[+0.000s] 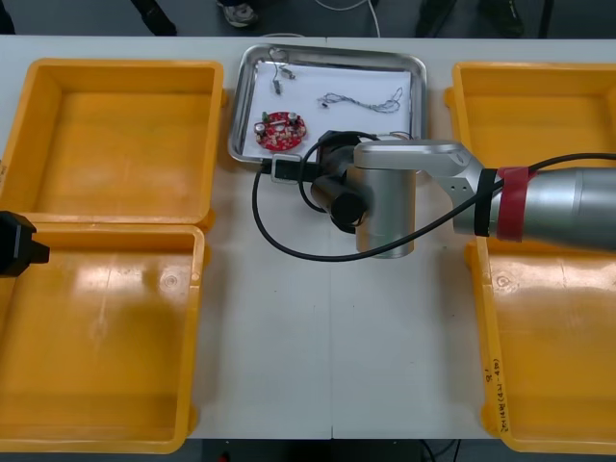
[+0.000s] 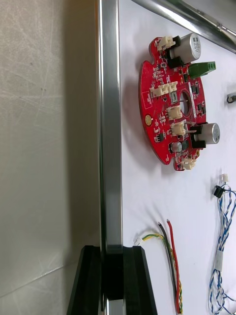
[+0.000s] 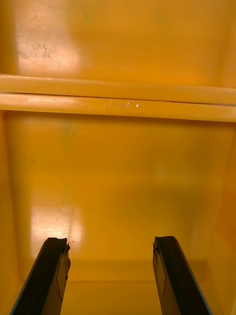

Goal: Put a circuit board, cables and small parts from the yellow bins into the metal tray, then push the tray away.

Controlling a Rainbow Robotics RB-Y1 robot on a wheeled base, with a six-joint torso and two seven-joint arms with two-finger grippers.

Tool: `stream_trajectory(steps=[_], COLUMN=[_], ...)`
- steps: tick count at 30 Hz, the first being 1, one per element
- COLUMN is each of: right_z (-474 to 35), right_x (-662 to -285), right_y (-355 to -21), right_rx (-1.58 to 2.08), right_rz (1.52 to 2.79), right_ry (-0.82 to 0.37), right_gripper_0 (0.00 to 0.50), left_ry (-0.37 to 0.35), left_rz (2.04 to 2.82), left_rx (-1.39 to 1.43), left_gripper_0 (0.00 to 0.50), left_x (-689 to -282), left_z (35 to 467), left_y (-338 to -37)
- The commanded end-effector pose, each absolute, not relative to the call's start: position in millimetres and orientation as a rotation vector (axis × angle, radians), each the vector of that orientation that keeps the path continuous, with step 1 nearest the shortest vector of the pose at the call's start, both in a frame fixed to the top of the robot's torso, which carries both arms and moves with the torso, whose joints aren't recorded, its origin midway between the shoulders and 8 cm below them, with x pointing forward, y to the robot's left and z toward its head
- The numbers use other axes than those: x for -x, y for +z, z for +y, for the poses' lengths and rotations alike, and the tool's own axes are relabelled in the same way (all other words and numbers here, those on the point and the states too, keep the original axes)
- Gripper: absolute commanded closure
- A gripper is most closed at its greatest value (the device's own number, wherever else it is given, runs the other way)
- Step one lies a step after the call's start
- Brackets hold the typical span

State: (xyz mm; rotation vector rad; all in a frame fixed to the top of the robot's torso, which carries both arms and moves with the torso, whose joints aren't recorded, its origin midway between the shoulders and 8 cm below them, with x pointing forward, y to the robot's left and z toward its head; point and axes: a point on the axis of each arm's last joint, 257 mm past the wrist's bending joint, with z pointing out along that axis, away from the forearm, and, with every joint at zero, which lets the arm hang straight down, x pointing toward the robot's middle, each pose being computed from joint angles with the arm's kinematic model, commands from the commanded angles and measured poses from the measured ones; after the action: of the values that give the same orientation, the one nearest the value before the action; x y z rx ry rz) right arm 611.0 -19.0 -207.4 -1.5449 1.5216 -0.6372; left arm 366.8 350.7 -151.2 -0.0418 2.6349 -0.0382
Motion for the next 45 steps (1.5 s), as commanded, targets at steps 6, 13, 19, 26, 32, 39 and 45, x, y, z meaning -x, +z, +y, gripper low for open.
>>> stream_trajectory(steps=[6, 13, 19, 26, 32, 39, 45], right_z=[-10, -10, -10, -8, 0, 9, 10], right_x=[-624, -626, -627, -627, -617, -608, -595], right_y=[-182, -182, -181, -179, -182, -165, -156], right_rx=[1.546, 1.551, 1.555, 1.557, 1.544, 1.518, 1.506], right_rz=[1.454, 1.443, 1.435, 1.433, 1.506, 1.536, 1.595], right_ry=[-0.629, -0.625, -0.628, -0.624, -0.535, -0.533, -0.533], right_gripper_0=[0.5, 0.491, 0.185, 0.0, 0.0, 0.0, 0.0], left_ry=[0.042, 0.042, 0.042, 0.042, 0.042, 0.042, 0.042], left_rz=[2.619, 2.619, 2.619, 2.619, 2.619, 2.619, 2.619], left_rx=[-0.067, -0.067, -0.067, -0.067, -0.067, -0.067, -0.067], left_gripper_0=[0.0, 0.0, 0.0, 0.0, 0.0, 0.0, 0.0], left_x=[-361, -361, -361, -361, -361, -361, -361], left_z=[362, 362, 362, 362, 362, 362, 362], left_y=[-142, -142, -142, -142, -142, -142, -142])
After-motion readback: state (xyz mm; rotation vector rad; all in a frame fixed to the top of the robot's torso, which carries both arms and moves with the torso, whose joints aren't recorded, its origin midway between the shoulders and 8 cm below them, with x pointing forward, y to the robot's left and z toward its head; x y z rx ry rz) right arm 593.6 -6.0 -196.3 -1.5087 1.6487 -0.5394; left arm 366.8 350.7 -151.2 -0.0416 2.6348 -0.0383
